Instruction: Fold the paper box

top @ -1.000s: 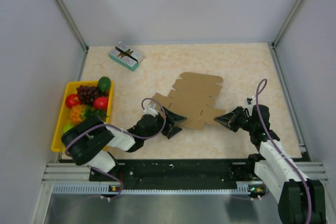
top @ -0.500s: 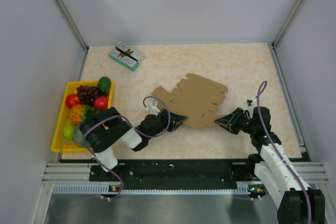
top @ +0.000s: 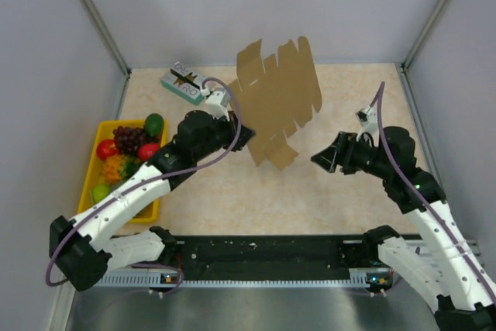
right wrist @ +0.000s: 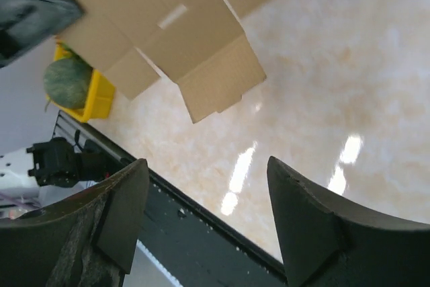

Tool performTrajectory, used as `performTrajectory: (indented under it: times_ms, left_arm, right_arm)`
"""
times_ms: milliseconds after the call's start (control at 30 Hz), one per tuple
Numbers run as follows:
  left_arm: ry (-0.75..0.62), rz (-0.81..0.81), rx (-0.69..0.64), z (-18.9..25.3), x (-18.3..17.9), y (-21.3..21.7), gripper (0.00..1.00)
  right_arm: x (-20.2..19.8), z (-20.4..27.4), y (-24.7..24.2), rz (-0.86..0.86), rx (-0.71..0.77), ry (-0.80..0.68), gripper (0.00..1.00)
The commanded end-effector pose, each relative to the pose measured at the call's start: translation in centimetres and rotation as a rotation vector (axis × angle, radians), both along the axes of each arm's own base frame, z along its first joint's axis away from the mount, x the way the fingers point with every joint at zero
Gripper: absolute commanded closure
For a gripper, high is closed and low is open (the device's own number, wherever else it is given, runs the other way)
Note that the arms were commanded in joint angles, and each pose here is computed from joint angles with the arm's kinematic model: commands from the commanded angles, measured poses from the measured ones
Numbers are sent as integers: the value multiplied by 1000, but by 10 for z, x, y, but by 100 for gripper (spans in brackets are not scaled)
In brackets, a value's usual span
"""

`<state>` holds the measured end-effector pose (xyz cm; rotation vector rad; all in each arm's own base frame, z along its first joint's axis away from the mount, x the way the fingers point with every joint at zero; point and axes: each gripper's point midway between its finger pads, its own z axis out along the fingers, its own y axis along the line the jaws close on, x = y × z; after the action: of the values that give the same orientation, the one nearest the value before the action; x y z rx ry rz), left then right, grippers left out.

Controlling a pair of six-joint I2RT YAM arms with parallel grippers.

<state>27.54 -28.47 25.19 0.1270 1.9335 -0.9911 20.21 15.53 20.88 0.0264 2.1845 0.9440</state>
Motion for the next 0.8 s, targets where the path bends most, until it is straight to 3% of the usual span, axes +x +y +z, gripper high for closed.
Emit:
performTrajectory:
  times_ms: [0, 33, 67, 200, 267, 333, 433, 767]
  left_arm:
    - [-69, -255, 447, -15, -41, 48, 93]
    - [-55, -311, 520, -22, -51, 58, 93]
    - [-66, -335, 528, -14, -53, 57, 95]
    - [-62, -428, 599, -22, -71, 68, 96]
    - [-83, -478, 610, -22, -80, 71, 96]
    - [-114, -516, 593, -19, -86, 69, 96]
    - [-146, -550, 555, -12, -94, 65, 96]
    - [-151, -646, 510, -9, -106, 55, 94]
  right_arm:
    - [11, 95, 10, 122, -131, -344, 29]
    - [14, 108, 14, 152, -139, -380, 30]
    - [16, 139, 18, 206, -159, -489, 30]
    - [38, 195, 27, 277, -233, -651, 30]
    - [25, 229, 46, 449, -208, -799, 30]
    - [27, 233, 63, 591, -209, -872, 32]
    - [31, 230, 70, 652, -255, -939, 34]
    - [24, 203, 108, 826, -206, -904, 35]
